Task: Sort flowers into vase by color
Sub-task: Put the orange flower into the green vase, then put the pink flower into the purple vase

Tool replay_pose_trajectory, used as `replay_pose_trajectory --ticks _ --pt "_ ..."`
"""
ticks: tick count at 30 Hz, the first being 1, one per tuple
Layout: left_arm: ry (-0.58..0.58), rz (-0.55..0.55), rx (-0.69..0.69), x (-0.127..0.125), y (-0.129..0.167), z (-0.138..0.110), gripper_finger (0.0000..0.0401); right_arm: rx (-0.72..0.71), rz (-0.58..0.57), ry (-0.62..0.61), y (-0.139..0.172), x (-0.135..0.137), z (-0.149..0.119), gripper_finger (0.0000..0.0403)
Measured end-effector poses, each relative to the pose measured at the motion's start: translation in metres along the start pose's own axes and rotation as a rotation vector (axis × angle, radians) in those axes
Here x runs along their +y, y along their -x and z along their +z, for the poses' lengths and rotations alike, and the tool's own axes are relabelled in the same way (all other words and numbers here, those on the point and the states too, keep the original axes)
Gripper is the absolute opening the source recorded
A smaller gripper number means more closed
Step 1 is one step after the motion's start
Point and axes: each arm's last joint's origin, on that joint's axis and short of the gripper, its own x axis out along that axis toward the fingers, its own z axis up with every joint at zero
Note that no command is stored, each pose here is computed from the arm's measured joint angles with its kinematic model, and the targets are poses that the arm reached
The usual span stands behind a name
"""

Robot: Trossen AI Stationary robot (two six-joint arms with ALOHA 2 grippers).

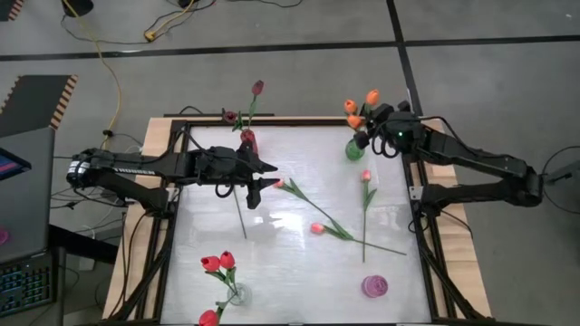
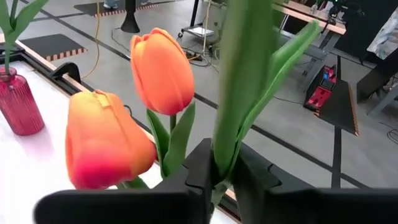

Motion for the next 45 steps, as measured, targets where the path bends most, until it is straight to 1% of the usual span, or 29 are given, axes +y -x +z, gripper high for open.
replay_pose_trajectory --ticks 3,10,13,17,20,27,32,35,38,41,45 --pt "0.001 0.000 0.000 0.000 0.000 0.000 0.0149 0.003 0.000 0.002 0.000 0.000 0.000 0.0092" --pt "0.003 0.000 0.000 0.000 0.000 0.000 0.0149 0.038 -0.001 0.008 0.007 -0.005 0.008 0.0175" --pt "0.003 0.000 0.000 0.000 0.000 0.000 0.0149 0.097 -0.006 -0.039 0.013 -0.010 0.011 0.0203" --pt "0.003 0.000 0.000 0.000 0.000 0.000 0.0149 0.216 -0.025 -0.074 0.023 -0.017 0.008 0.0224" --pt "0.003 0.000 0.000 0.000 0.000 0.000 0.0149 0.318 -0.013 -0.093 0.030 -0.021 0.003 0.0229" --pt "0.003 0.000 0.000 0.000 0.000 0.000 0.0149 0.544 0.128 -0.172 0.039 -0.021 -0.011 0.0230" --pt "0.002 -0.001 0.000 0.000 0.000 0.000 0.0149 0.668 0.211 -0.256 0.043 -0.019 -0.017 0.0230" --pt "0.002 0.000 0.000 0.000 0.000 0.000 0.0149 0.702 0.199 -0.310 0.045 -0.018 -0.018 0.0230" --pt "0.002 0.000 0.000 0.000 0.000 0.000 0.0149 0.735 0.188 -0.332 0.046 -0.013 -0.020 0.0230" --pt "0.002 0.000 0.000 0.000 0.000 0.000 0.0149 0.773 0.187 -0.325 0.044 -0.004 -0.023 0.0230" --pt "0.002 0.000 0.000 0.000 0.000 0.000 0.0149 0.831 0.185 -0.288 0.040 0.015 -0.028 0.0230"
